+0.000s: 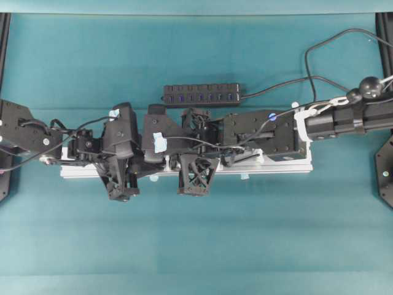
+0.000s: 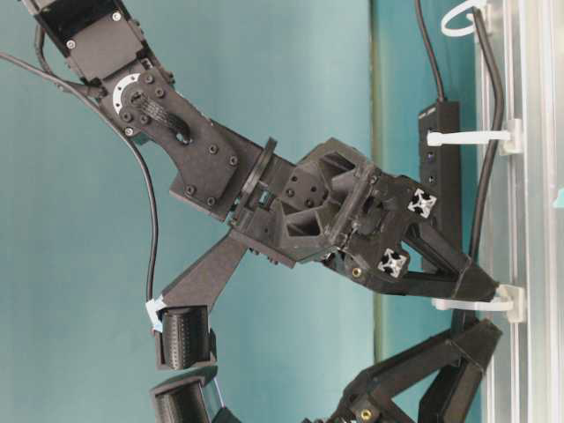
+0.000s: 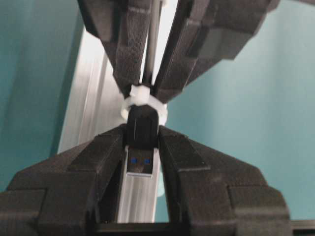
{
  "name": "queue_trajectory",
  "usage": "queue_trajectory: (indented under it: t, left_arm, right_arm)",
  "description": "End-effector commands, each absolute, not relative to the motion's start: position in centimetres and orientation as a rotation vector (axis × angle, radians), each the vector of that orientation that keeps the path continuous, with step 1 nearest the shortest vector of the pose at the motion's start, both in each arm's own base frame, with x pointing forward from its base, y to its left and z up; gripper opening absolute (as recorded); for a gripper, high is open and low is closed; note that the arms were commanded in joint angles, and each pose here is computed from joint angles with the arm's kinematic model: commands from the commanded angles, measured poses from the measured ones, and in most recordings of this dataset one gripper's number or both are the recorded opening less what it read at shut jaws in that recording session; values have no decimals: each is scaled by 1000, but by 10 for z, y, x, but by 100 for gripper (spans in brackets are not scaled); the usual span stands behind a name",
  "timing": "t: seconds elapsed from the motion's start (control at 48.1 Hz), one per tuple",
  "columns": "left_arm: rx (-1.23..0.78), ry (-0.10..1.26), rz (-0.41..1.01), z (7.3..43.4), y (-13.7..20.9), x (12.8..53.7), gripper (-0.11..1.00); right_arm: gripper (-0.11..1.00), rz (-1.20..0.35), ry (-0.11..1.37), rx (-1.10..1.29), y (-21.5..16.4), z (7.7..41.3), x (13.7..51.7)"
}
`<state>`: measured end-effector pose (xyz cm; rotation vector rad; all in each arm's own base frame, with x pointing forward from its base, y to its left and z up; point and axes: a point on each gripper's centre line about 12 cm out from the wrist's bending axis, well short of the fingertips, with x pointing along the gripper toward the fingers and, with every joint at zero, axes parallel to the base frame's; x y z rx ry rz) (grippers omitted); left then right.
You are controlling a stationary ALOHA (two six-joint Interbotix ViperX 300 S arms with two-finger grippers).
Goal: Pass the USB cable through three rings with both arms.
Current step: 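Close the left gripper on the plug emerging past the left ring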
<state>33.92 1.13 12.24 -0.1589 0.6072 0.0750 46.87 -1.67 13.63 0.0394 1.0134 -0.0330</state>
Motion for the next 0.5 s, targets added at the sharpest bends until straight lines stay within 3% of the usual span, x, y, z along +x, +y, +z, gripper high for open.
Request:
queue_trajectory:
  t: [0.0,0.229,0.478]
  left_arm:
    - [-155,577,70,130,11,344,33]
    - [-156,572,71,131,11,345,41]
    - [-153,569,68,131,11,347,35]
  right_arm:
    - [-6,-37,986,45,-17,145,472]
    - [-6,-35,987,45,-17,144,472]
    - [-6,-35,989,45,-17,143,472]
